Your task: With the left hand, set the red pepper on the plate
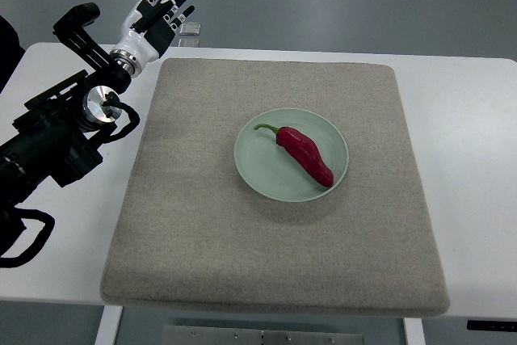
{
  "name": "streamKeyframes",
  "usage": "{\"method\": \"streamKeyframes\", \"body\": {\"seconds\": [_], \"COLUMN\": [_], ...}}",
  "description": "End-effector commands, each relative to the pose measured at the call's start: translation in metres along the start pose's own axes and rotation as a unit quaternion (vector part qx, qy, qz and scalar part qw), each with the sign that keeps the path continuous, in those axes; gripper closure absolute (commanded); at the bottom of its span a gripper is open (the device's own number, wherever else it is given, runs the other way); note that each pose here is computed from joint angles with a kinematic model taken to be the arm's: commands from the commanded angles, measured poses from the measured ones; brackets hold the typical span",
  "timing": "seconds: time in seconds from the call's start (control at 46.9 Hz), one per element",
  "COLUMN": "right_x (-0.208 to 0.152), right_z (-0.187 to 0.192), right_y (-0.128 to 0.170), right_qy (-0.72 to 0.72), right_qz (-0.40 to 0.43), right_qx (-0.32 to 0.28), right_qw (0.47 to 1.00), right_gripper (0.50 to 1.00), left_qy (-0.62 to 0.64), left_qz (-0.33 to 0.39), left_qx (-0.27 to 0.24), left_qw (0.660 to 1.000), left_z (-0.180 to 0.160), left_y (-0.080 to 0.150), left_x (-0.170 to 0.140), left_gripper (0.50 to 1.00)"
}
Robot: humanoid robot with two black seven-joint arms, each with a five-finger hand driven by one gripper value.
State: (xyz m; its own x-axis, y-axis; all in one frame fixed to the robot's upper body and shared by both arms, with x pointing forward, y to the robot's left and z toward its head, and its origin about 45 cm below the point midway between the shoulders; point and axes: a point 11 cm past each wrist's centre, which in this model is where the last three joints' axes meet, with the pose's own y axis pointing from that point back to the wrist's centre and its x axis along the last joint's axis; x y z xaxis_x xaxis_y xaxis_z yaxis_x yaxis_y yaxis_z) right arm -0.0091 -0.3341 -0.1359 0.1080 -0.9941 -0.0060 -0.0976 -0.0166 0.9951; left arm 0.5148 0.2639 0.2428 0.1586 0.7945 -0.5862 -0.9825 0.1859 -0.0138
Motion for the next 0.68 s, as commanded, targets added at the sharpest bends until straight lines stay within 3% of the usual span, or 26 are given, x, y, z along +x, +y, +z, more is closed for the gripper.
{"method": "streamKeyframes", "body": {"seconds": [0.0, 0.363, 0.661], "right_x": [0.000, -0.001, -0.024], "right_z": [0.000, 0.000, 0.016], "right_y": [0.000, 0.000, 0.000], "right_qy": [0.000, 0.000, -0.002], "right_qz": [-0.001, -0.003, -0.041], "right_qx": [0.000, 0.000, -0.010], "right_qw": [1.000, 1.000, 0.999], "right_gripper": [0.572, 0.572, 0.572], "left_qy": [0.002, 0.001, -0.004], "left_qz": [0.000, 0.004, 0.010], "left_qx": [-0.001, -0.006, -0.011], "left_qw": [1.000, 1.000, 1.000], "left_z": [0.000, 0.005, 0.013], "left_y": [0.000, 0.000, 0.001], "left_x": [-0.001, 0.002, 0.009], "left_gripper": [0.508, 0.508, 0.508]}}
